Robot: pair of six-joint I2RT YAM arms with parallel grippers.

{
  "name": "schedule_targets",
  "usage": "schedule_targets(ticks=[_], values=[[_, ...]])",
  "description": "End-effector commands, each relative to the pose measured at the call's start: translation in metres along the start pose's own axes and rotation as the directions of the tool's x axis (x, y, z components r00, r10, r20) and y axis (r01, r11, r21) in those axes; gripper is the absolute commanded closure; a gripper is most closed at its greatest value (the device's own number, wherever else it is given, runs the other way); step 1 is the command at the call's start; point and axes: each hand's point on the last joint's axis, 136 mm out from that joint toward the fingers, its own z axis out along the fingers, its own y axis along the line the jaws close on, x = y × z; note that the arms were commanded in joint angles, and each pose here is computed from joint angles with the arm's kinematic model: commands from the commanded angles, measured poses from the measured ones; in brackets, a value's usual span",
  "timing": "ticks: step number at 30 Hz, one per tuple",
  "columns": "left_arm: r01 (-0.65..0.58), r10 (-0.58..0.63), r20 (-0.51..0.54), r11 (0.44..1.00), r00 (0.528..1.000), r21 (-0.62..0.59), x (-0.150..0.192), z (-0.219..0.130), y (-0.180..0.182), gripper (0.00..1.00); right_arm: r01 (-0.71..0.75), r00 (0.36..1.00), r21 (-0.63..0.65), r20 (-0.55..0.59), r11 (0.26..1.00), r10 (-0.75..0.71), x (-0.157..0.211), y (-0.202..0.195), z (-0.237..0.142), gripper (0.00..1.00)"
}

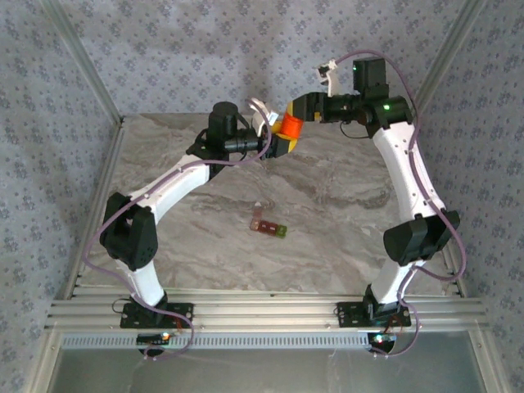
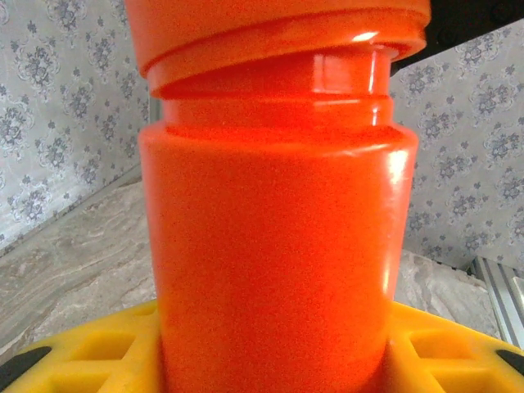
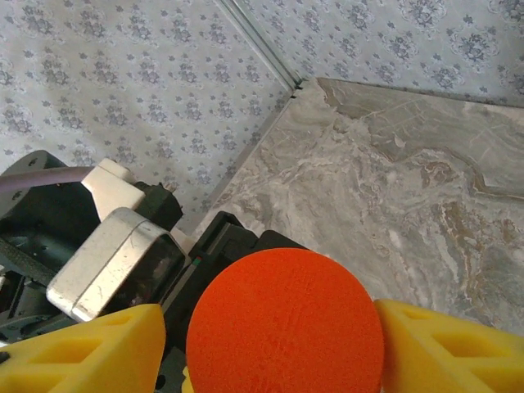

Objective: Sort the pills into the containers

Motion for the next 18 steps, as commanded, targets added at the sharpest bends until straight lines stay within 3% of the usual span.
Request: schedule_targets(ticks=[1,5,9,18], values=[[-0.061,0.059,0.051,0.998,0.997,0.028,-0.029,-0.005,-0.015,1.0,0.015,1.0,-0.013,-0.001,1.0,-0.015,-0.003,0.008,0.0,0.38],[-0.063,0.062,0.049,0.998,0.997,0.022,-0.029,-0.005,-0.013,1.0,0.02,1.0,0.001,0.01,1.0,-0.02,-0.004,0.008,-0.002,0.42],[-0.065,0.064,0.049,0.998,0.997,0.017,-0.029,-0.004,-0.012,1.0,0.022,0.999,0.009,0.022,1.0,-0.023,-0.004,0.01,-0.004,0.2],[-0.067,0.066,0.048,0.998,0.997,0.015,-0.029,-0.004,-0.01,1.0,-0.004,0.992,-0.013,0.126,1.0,0.006,-0.026,0.013,-0.025,0.16]])
